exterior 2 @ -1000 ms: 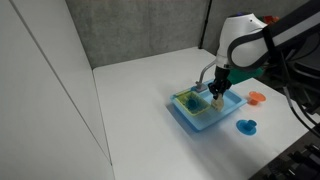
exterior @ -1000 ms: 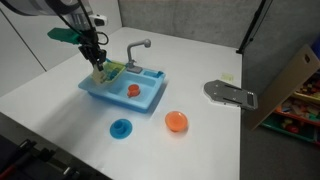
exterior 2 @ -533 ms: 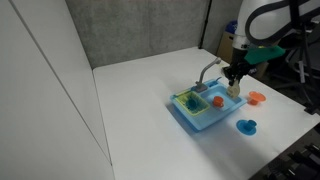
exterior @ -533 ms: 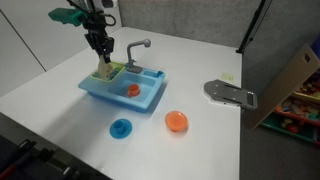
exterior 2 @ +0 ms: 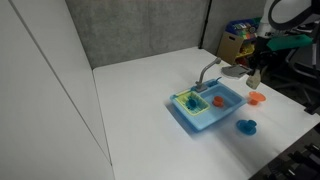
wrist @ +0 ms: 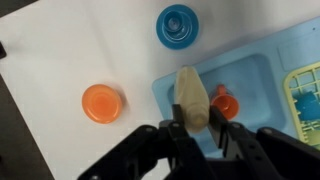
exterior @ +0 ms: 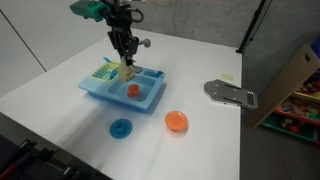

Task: Put the white bottle on the orange stand

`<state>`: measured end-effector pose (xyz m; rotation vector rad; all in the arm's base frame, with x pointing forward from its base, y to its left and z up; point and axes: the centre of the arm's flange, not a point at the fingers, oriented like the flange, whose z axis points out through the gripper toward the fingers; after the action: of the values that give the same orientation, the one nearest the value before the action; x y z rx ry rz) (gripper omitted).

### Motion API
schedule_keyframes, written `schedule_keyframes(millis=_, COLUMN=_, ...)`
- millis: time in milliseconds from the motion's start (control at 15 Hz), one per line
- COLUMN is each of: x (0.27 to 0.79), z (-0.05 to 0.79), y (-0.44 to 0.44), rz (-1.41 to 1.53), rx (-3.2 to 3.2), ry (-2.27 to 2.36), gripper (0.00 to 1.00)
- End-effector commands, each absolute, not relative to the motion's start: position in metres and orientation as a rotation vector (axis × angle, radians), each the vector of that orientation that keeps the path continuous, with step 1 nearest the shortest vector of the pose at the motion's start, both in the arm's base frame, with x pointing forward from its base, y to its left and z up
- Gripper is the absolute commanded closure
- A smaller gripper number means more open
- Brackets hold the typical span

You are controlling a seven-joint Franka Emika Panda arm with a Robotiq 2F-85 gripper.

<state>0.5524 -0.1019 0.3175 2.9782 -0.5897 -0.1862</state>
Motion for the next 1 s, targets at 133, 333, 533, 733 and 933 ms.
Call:
schedule_keyframes(millis=133, x=0.54, z=0.324, y=-0.175, rz=-0.153, rx=2.981, ry=-0.7, gripper=0.9)
schedule_keyframes(millis=333, x=0.538, z=0.318, y=-0.208, rz=-0.128, rx=2.966, ry=-0.755, gripper=0.91)
schedule_keyframes(millis=533, x=0.54, z=0.308, y=-0.232, rz=-0.102, rx=2.947, ry=-0.803, gripper=0.91)
schedule_keyframes(millis=733, x=0.529, z=0.305, y=-0.23, rz=-0.113, rx=2.925, ry=-0.823, gripper=0.92)
schedule_keyframes(millis=933, x=0.529, z=0.299, y=-0.232, rz=-0.125, rx=2.922, ry=-0.828, gripper=0.69)
